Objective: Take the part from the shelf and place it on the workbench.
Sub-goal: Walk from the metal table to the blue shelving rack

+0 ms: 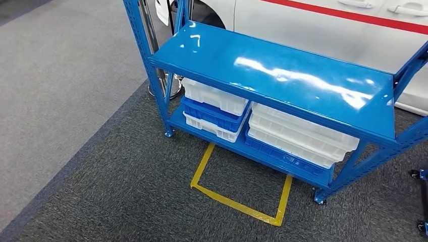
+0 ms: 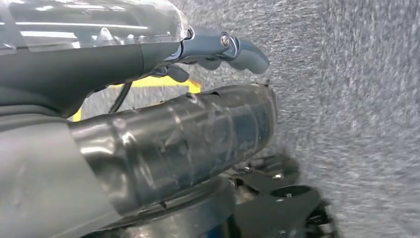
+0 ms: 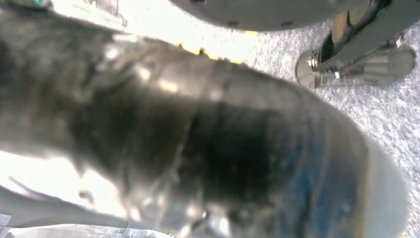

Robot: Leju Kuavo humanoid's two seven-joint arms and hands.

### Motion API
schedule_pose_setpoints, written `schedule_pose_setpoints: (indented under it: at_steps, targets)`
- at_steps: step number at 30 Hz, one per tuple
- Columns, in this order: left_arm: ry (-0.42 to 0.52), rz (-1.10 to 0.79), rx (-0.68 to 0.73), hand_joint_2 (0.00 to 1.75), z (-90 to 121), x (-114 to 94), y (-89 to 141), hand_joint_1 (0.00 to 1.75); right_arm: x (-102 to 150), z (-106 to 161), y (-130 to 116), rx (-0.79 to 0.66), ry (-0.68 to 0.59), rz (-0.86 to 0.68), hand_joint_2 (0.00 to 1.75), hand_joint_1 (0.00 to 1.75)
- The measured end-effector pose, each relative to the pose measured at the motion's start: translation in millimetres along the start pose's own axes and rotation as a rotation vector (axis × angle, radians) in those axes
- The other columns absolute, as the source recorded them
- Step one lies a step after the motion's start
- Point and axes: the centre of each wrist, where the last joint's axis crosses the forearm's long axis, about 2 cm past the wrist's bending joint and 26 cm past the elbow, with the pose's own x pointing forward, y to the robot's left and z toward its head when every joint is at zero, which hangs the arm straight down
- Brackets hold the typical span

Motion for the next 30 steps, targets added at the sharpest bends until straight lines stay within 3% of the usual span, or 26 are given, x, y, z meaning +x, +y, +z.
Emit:
schedule_pose_setpoints:
  at_steps: [26, 30]
  targets:
    - [0.007, 0.009, -0.002, 0.00, 1.1, -1.5, -1.8, 0.00, -1.6, 0.7, 0.9, 0.001, 0.006, 0.013, 0.00, 0.00]
    - [0.003, 0.009, -0.002, 0.00, 0.0, 1.5, -1.1, 0.00, -2.3, 0.8, 0.8, -0.002, 0.031, 0.025, 1.75, 0.00]
